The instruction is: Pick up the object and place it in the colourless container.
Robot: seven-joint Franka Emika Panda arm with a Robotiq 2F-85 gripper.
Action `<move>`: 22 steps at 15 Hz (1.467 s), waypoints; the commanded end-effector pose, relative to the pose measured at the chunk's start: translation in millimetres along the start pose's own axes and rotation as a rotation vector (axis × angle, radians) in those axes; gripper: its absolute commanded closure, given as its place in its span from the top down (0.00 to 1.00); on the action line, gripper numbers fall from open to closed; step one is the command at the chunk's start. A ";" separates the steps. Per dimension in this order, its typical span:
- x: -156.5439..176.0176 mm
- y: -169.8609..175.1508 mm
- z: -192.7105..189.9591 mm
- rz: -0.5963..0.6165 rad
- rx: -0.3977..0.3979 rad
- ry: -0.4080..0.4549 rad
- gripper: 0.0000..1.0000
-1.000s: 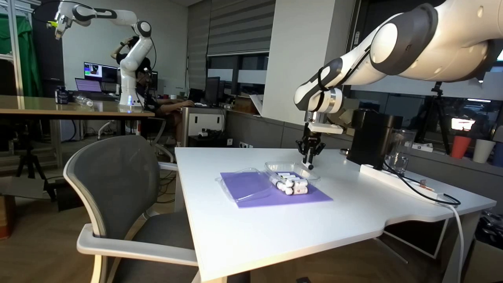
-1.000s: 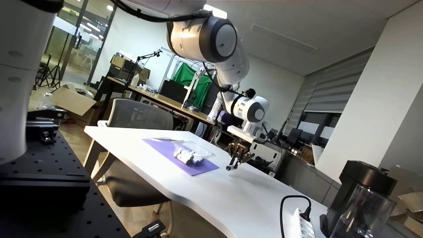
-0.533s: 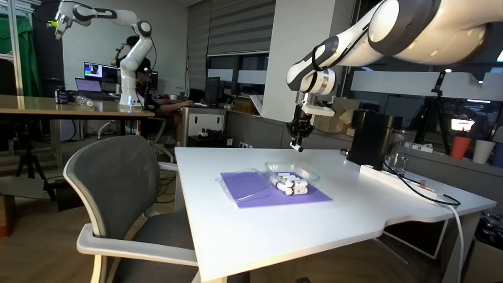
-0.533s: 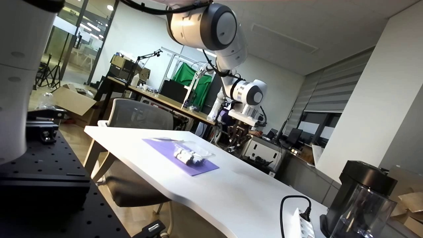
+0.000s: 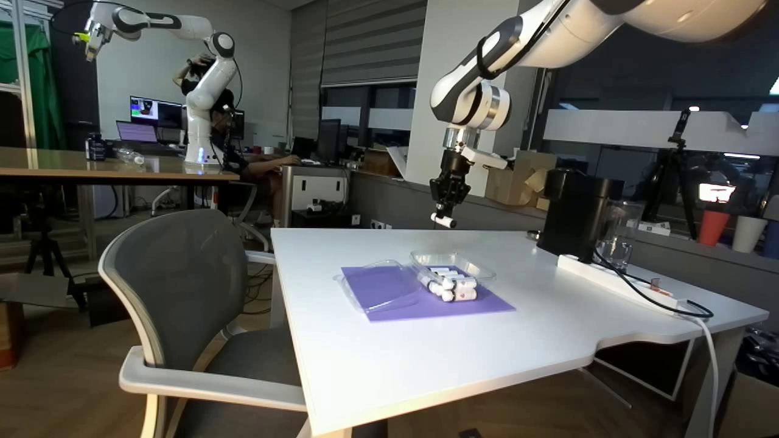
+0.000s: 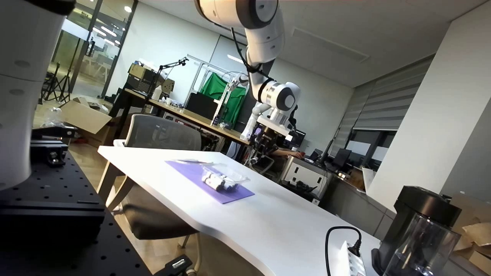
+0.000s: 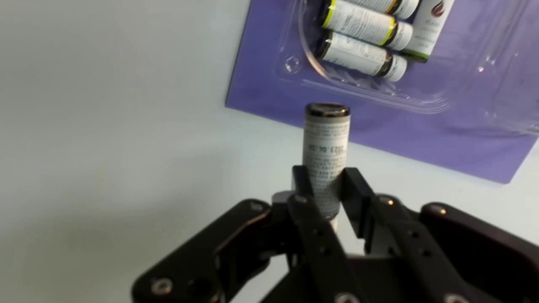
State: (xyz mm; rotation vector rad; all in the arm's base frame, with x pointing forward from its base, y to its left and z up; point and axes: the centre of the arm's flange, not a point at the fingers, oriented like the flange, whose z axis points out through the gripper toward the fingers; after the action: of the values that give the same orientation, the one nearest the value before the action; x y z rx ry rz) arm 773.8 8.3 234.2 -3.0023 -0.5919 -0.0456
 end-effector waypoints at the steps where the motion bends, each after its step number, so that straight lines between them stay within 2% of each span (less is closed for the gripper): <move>1: -67.1 -40.4 -5.6 -0.085 0.018 -0.039 0.06; 9: -130.7 -59.9 11.1 -0.197 0.045 -0.082 0.06; 14: -169.4 -66.5 26.7 -0.226 0.050 -0.119 0.06; 15: -175.1 -66.5 28.1 -0.235 0.051 -0.109 0.50; 16: -179.7 -66.3 27.8 -0.238 0.053 -0.087 0.51; 17: -182.9 -65.5 27.5 -0.236 0.044 -0.055 0.57; 22: -194.1 -62.1 24.7 -0.236 0.010 0.047 0.91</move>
State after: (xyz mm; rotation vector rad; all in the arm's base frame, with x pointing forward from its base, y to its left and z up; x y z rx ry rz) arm 590.1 -0.7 195.1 -2.9008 -0.9329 -0.0491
